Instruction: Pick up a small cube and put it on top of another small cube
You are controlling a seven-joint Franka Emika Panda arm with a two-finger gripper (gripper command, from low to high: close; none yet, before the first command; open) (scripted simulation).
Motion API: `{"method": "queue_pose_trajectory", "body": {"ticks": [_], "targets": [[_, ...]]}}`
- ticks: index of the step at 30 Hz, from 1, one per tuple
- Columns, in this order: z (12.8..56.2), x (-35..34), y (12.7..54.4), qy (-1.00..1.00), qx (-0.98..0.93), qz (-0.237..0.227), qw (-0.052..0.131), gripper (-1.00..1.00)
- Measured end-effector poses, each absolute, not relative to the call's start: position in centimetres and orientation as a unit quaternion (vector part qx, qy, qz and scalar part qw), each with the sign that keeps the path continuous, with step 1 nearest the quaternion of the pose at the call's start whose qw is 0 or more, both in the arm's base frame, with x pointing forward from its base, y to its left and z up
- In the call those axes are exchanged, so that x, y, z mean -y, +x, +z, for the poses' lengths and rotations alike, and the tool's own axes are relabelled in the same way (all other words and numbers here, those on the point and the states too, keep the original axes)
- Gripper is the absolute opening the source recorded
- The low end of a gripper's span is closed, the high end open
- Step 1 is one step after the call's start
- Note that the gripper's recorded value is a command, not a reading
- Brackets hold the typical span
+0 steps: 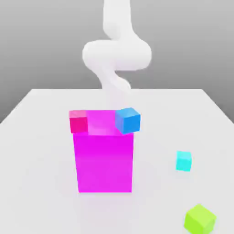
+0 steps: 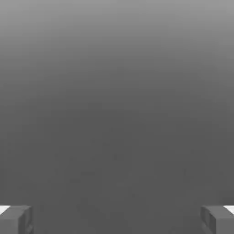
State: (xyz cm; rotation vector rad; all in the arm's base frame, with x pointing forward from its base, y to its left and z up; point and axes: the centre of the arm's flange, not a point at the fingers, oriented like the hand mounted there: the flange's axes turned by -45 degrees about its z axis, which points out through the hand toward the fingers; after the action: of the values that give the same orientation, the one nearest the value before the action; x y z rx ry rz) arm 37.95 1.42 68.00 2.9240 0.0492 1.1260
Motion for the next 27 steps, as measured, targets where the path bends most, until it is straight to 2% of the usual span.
{"method": "queue_pose_trajectory", "body": {"ticks": [7, 14, 21, 27], "targets": [[57.8, -6.0, 45.6, 0.958, -0.085, 0.272, 0.018, 0.0], [46.1, -11.1, 49.9, 0.97, -0.159, 0.185, 0.022, 0.0], [33.5, -16.6, 50.6, 0.966, -0.239, 0.097, 0.016, 0.0], [22.7, -20.1, 48.7, 0.955, -0.296, 0.021, 0.005, 0.0]]}}
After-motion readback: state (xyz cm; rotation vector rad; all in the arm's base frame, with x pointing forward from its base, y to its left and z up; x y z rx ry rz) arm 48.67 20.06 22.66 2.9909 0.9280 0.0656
